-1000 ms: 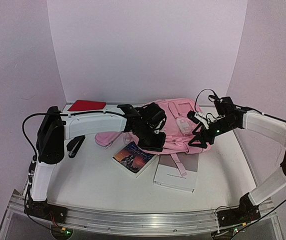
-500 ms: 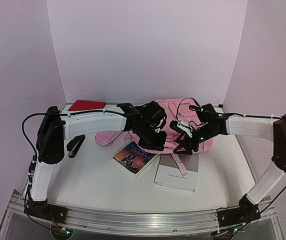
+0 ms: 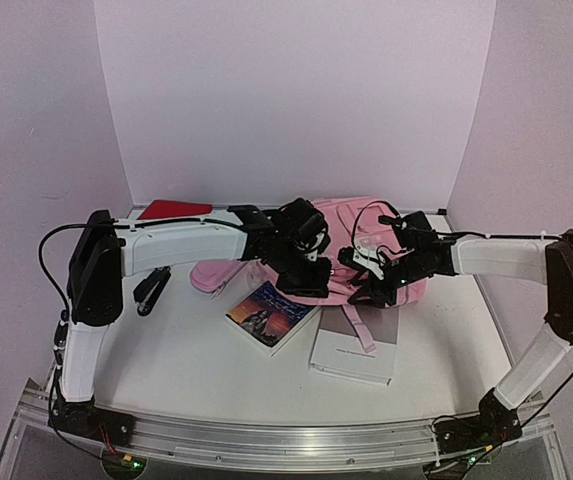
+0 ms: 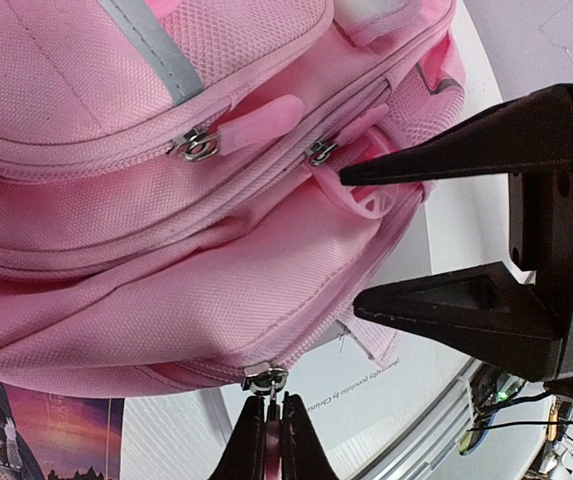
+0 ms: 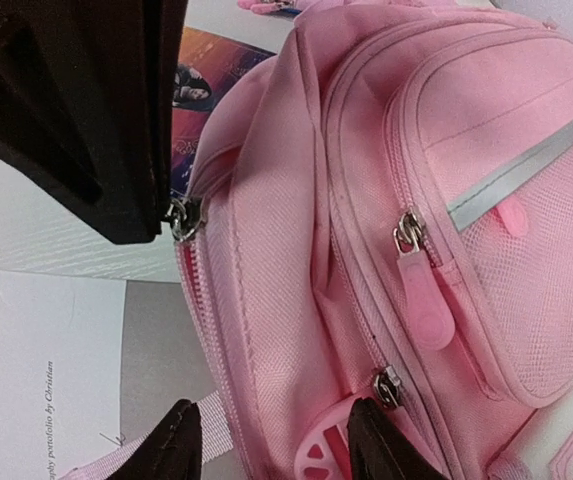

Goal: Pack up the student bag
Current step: Unzip the student bag at the center of the board.

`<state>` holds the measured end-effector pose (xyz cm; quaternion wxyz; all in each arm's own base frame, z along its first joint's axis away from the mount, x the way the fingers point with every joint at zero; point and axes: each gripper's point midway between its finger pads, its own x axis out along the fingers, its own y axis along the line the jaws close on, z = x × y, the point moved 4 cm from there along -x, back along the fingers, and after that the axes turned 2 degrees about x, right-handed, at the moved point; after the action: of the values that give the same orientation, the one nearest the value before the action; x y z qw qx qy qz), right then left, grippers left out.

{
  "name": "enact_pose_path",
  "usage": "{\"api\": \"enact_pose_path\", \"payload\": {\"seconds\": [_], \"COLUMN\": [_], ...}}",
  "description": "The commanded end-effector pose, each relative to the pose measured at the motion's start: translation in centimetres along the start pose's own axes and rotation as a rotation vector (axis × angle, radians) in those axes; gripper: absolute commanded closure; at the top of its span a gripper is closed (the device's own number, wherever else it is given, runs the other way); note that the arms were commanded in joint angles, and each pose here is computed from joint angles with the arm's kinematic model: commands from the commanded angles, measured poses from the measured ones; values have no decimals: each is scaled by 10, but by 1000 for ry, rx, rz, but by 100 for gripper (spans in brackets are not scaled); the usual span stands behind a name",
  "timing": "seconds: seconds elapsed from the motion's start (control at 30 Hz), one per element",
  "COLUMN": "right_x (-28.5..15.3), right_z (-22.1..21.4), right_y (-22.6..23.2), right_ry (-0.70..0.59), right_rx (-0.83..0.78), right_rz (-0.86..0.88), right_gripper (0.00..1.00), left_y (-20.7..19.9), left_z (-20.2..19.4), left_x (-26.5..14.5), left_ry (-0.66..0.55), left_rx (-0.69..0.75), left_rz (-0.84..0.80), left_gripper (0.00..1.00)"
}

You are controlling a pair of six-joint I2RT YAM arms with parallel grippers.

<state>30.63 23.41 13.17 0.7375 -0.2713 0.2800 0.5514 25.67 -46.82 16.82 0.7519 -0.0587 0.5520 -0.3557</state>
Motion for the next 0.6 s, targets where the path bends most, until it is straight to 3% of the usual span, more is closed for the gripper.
{"api": "enact_pose_path", "payload": {"seconds": [0.0,0.1,0.57], "right_x": [-1,-2,-108], "right_z": [2,3,47], "right_y": [-2,-10,-74], "right_ry": [-1,19,-176], "right_rx": [-68,-94,-157], "right_rz": [-35,-78,-309], "right_gripper": [58,98,100], "left_y": [-48,-43,25], "left_z": [26,28,35], "left_x": [-57,-62,-138], "left_ry": [-131,-138,-263], "left_rx": [52,36,-11], "left_rz": [-180,-175,70], "left_gripper": [100,100,100]}}
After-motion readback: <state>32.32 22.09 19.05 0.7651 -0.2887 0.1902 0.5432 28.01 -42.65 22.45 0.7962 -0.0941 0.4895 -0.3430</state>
